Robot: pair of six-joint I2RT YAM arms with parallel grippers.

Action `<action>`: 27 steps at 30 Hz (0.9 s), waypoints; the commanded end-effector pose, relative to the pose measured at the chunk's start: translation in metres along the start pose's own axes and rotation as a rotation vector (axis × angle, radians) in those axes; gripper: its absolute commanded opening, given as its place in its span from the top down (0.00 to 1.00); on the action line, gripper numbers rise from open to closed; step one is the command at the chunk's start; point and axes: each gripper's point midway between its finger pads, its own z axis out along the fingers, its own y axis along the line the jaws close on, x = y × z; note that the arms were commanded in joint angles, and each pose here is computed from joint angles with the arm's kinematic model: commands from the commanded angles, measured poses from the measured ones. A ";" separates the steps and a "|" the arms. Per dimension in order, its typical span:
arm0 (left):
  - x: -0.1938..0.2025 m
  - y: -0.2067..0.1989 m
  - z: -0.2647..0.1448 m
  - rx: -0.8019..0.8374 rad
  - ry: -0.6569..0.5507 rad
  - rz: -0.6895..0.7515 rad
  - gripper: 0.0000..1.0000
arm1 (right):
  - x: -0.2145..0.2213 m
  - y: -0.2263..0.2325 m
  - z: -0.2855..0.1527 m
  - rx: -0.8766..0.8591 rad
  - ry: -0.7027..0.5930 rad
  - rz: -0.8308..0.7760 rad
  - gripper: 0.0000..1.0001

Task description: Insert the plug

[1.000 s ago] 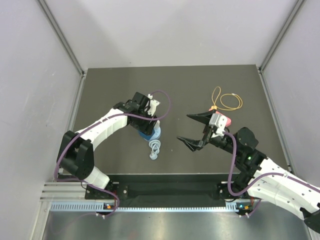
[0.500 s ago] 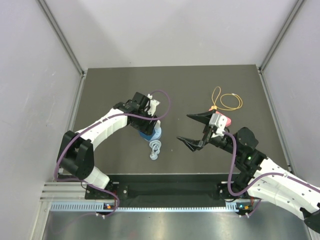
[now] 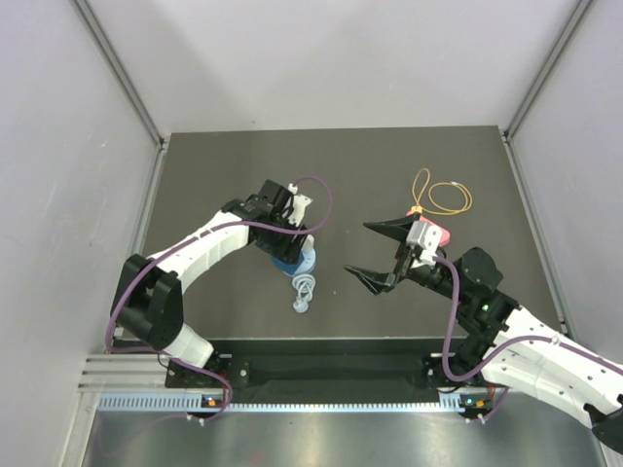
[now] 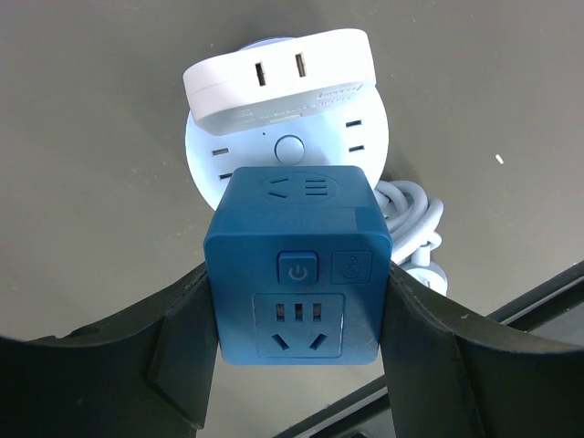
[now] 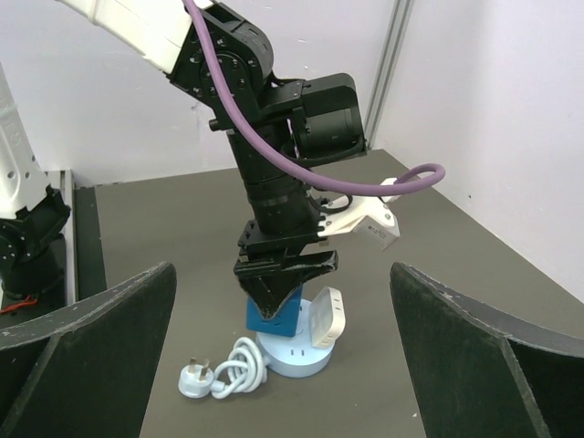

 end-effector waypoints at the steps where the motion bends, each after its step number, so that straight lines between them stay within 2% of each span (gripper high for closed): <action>1: -0.016 -0.018 -0.019 0.056 -0.065 -0.012 1.00 | -0.029 0.003 0.004 -0.017 -0.075 -0.024 0.00; 7: -0.027 -0.023 -0.033 0.059 -0.113 -0.008 1.00 | -0.026 0.003 0.006 -0.021 -0.070 -0.020 0.00; 27: -0.004 -0.014 -0.011 0.017 -0.032 -0.016 1.00 | -0.030 0.003 0.006 -0.023 -0.076 -0.022 0.00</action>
